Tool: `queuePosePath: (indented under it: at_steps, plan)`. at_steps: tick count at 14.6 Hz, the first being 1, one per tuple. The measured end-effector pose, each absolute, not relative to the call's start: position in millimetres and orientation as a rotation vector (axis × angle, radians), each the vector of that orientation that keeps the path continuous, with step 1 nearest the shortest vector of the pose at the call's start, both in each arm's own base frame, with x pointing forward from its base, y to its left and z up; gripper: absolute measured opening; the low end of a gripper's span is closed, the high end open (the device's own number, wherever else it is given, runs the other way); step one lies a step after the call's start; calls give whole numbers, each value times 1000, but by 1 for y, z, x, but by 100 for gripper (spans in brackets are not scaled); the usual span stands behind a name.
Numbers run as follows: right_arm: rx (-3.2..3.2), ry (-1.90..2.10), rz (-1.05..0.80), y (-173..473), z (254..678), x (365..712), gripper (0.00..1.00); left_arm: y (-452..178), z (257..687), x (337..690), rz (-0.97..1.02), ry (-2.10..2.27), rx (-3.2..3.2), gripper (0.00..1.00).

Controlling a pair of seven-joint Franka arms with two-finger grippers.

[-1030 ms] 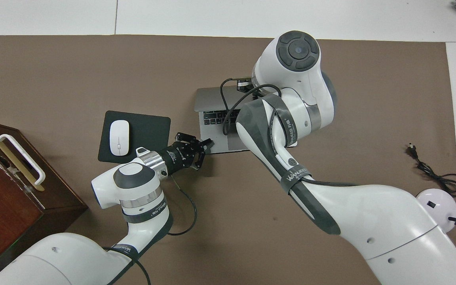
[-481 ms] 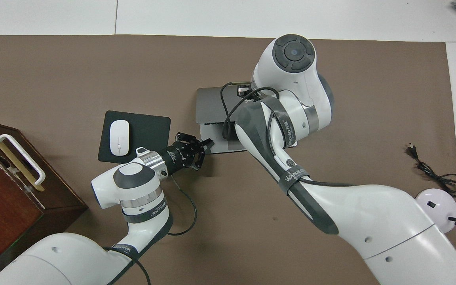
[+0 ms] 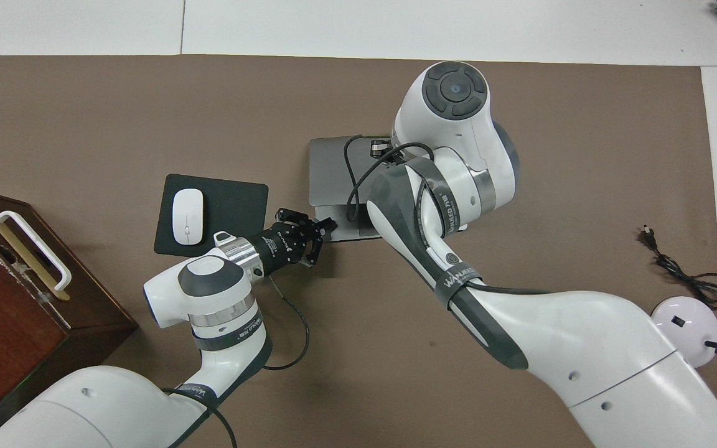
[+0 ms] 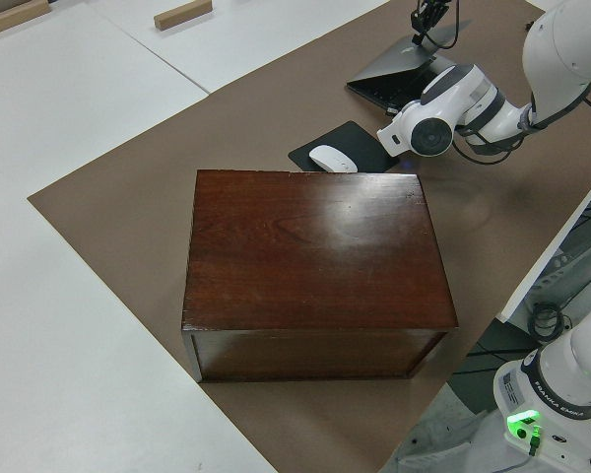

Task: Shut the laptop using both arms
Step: 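Press the lid fully shut onto the laptop base with the right gripper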

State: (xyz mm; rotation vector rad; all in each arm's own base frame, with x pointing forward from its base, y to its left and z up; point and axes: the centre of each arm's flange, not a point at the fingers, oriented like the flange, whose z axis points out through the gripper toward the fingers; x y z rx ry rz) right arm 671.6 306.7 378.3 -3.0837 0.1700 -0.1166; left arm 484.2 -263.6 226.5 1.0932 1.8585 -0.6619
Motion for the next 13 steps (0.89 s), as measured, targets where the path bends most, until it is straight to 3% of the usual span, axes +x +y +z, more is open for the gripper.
queuePosePath:
  at_steps: [13]
  plan:
    - [-3093,194,-27,306,351,662,1,-264,226,484,-662,1858,1093,1]
